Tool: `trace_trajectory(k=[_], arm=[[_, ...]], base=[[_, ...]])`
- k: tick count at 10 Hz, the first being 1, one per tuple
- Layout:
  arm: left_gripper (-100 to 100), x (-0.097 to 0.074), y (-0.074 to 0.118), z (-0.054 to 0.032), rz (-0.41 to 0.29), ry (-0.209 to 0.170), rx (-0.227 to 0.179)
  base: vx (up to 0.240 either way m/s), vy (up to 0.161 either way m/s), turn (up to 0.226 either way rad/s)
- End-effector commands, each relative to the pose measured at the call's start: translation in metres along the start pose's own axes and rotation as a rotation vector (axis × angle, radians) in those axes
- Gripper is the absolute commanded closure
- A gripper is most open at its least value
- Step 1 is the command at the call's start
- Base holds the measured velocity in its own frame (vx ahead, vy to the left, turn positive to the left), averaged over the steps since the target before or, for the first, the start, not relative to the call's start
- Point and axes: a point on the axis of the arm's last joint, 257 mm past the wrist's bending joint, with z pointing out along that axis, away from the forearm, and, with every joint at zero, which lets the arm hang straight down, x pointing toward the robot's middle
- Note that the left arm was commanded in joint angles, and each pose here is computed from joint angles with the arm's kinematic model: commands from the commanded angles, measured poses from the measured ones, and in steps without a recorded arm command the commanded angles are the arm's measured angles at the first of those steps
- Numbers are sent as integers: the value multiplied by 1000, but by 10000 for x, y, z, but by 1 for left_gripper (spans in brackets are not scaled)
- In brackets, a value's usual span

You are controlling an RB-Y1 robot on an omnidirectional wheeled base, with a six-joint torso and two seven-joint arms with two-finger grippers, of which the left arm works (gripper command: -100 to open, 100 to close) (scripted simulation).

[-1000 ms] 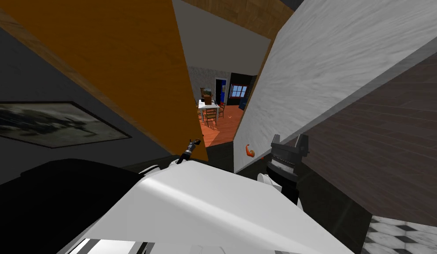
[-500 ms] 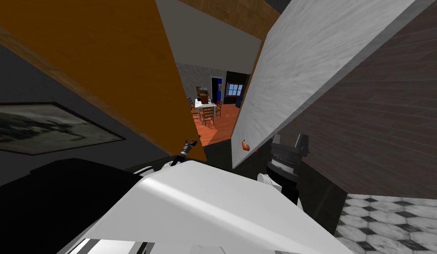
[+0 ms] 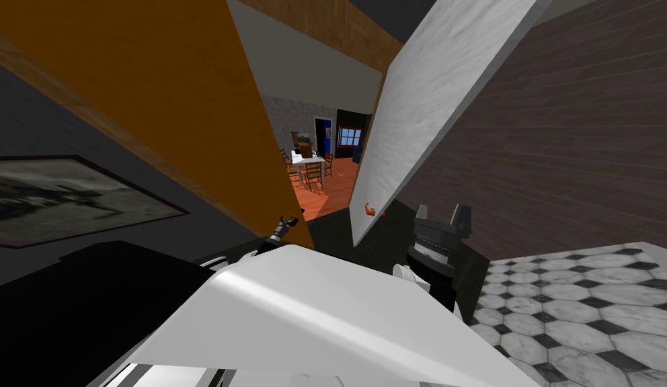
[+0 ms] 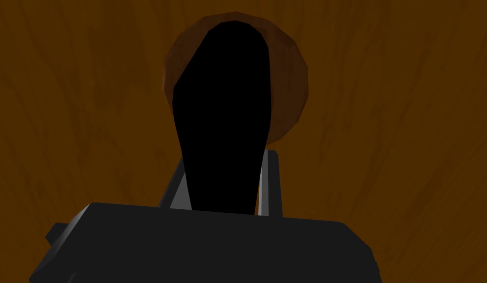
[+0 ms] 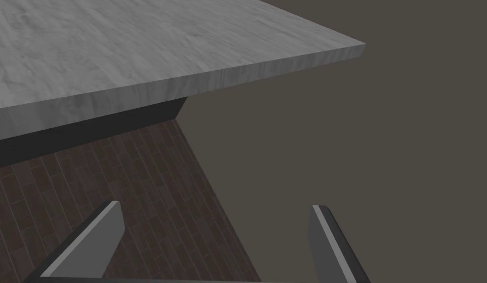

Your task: Pull the door open

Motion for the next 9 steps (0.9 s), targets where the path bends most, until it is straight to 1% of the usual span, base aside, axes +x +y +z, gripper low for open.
trace_trajectory(k=[1, 2, 3, 4, 6, 9], arm=[[100, 39, 0, -106, -8, 23, 3], [100, 35, -3, -173, -9, 33, 3], [100, -2, 16, -139, -2, 20, -3], [100, 46, 23, -65, -3, 26, -2], [100, 86, 19, 24, -2, 29, 1], [100, 164, 11, 191, -2, 34, 6]], base=[[-196, 65, -156], [-179, 61, -143], [-83, 28, -22], [-166, 24, -93], [-233, 55, -132], [-196, 70, -111]])
